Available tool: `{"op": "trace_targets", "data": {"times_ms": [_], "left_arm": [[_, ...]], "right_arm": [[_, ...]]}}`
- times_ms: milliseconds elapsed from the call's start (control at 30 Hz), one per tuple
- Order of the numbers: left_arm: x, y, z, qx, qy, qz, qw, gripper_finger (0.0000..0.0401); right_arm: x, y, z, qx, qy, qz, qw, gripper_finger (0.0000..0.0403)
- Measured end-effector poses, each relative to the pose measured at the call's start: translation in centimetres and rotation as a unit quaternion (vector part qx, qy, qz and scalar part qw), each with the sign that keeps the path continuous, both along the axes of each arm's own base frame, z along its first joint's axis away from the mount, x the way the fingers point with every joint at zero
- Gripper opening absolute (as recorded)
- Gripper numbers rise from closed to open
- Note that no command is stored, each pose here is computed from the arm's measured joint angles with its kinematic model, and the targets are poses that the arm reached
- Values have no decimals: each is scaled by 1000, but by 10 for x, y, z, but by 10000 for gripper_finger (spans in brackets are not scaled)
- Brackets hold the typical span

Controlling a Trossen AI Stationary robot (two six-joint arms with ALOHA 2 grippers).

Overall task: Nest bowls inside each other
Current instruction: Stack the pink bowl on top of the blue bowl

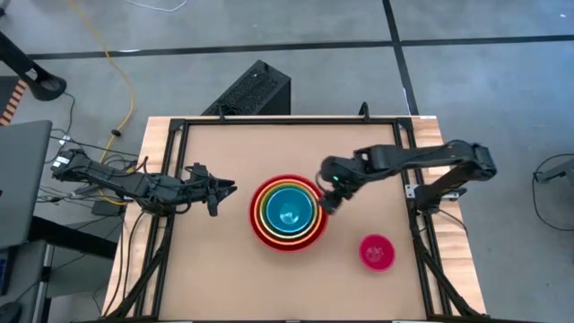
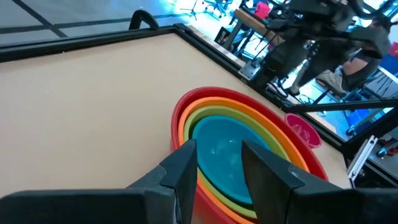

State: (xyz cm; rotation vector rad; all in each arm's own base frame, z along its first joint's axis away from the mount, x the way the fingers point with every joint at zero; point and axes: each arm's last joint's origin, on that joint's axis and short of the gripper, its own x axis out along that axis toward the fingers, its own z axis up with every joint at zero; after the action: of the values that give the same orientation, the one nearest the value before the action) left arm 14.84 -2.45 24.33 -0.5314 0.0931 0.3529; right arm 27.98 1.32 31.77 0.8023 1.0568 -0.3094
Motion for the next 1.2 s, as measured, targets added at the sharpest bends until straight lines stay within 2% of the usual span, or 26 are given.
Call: {"op": "trace_targets", "data": {"times_ms": [167,333,500,700,867,1200], "left_arm": [[0,0,0,0,0,1,1000,114],[0,0,0,1,0,4,1000,114],[0,0,0,2,0,7,1000,114],[0,1,0,-3,-3,18,1000,114],[0,1,0,-3,-4,21,1000,114],[0,1,0,-9,-4,22,1000,114]], "right_arm": [[-36,26,4,-7,89,47,995,184],[-56,55,-1,-35,163,126,978,178],[-68,81,-22,-56,178,206,961,177],[-90,91,-62,-78,182,280,939,177],[-100,89,-89,-83,150,311,935,177],[-110,80,-125,-92,149,334,926,177]]}}
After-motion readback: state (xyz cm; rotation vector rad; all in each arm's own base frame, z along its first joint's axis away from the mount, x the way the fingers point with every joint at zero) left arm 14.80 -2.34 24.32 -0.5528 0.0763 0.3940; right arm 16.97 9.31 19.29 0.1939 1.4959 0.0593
